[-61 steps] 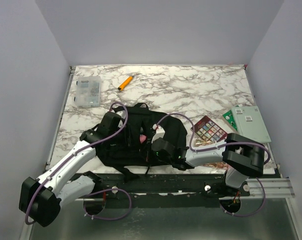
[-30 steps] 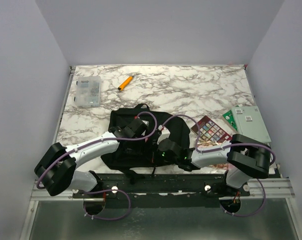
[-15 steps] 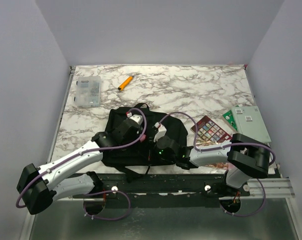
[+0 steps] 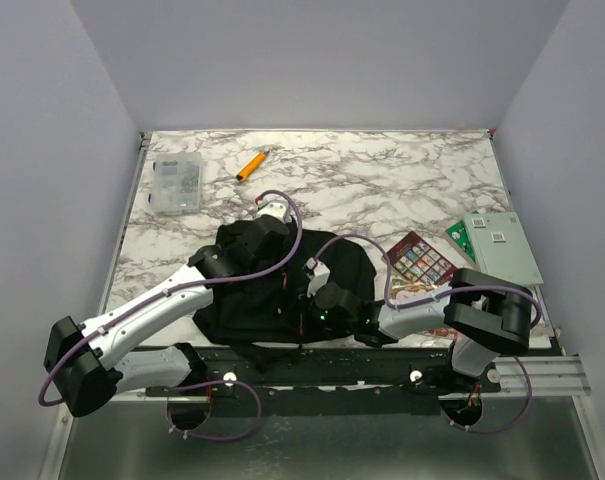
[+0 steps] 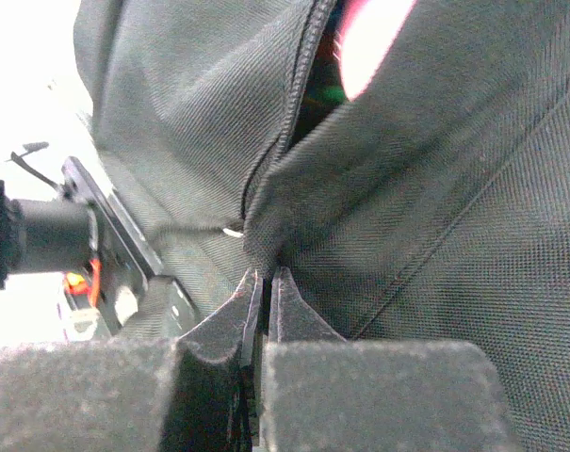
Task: Pack the student bag
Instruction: Zip the student bag at the center of the board.
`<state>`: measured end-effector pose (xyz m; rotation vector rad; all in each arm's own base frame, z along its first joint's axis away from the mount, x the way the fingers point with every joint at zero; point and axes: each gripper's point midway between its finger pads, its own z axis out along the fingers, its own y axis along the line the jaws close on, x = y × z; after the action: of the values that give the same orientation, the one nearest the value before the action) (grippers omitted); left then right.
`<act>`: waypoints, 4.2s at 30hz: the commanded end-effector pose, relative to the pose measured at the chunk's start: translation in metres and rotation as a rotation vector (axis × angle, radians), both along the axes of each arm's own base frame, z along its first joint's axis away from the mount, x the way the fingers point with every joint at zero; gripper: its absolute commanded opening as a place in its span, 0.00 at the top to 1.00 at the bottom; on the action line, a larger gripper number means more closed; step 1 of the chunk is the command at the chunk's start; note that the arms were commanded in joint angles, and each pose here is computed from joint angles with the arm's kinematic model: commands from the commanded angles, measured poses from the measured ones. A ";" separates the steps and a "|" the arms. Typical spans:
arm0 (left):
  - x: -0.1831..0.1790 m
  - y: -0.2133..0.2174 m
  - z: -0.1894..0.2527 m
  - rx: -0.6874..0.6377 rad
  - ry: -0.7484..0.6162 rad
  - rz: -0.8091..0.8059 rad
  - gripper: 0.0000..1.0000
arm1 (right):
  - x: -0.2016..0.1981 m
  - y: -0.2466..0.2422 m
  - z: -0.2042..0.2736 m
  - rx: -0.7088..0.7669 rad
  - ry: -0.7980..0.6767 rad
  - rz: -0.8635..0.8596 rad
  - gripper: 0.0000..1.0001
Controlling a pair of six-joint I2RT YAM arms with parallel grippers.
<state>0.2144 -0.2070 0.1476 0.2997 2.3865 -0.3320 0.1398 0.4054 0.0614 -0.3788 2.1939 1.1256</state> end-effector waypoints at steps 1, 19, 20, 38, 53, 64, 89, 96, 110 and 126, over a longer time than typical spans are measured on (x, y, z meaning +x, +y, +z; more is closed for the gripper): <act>0.045 -0.008 0.048 -0.013 -0.198 0.066 1.00 | -0.044 -0.019 -0.048 -0.105 0.119 0.113 0.99; -0.016 0.022 0.053 -0.239 -0.072 0.028 0.48 | -0.026 -0.035 -0.005 -0.208 -0.134 0.172 0.53; -0.019 0.027 0.054 -0.244 -0.070 0.032 0.43 | -0.024 -0.036 0.003 -0.224 -0.189 0.201 0.51; -0.041 0.053 0.060 -0.309 -0.073 0.075 0.25 | -0.024 0.019 0.042 -0.181 -0.969 0.757 0.40; -0.044 0.055 0.052 -0.310 -0.060 0.082 0.24 | -0.023 0.036 0.021 -0.238 -1.002 0.865 0.42; -0.045 0.063 0.055 -0.335 -0.092 0.115 0.21 | 0.004 0.042 0.025 -0.267 -0.987 0.650 0.86; -0.086 -0.001 -0.002 -0.713 0.116 -0.100 0.36 | 0.049 0.035 0.076 0.063 -0.196 0.010 0.99; -0.080 -0.008 -0.020 -0.576 0.071 -0.103 0.57 | 0.045 0.035 0.084 0.119 -0.082 -0.031 0.99; -0.096 0.001 -0.047 -0.541 -0.027 -0.065 0.58 | 0.056 0.027 0.081 0.106 -0.031 -0.111 1.00; -0.069 0.009 -0.073 -0.215 0.009 0.062 0.73 | 0.047 0.043 0.091 0.144 0.011 -0.048 1.00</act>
<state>0.1374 -0.2108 0.0825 0.1289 2.3201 -0.7002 0.1834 0.4281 0.1132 -0.2782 2.1914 1.1292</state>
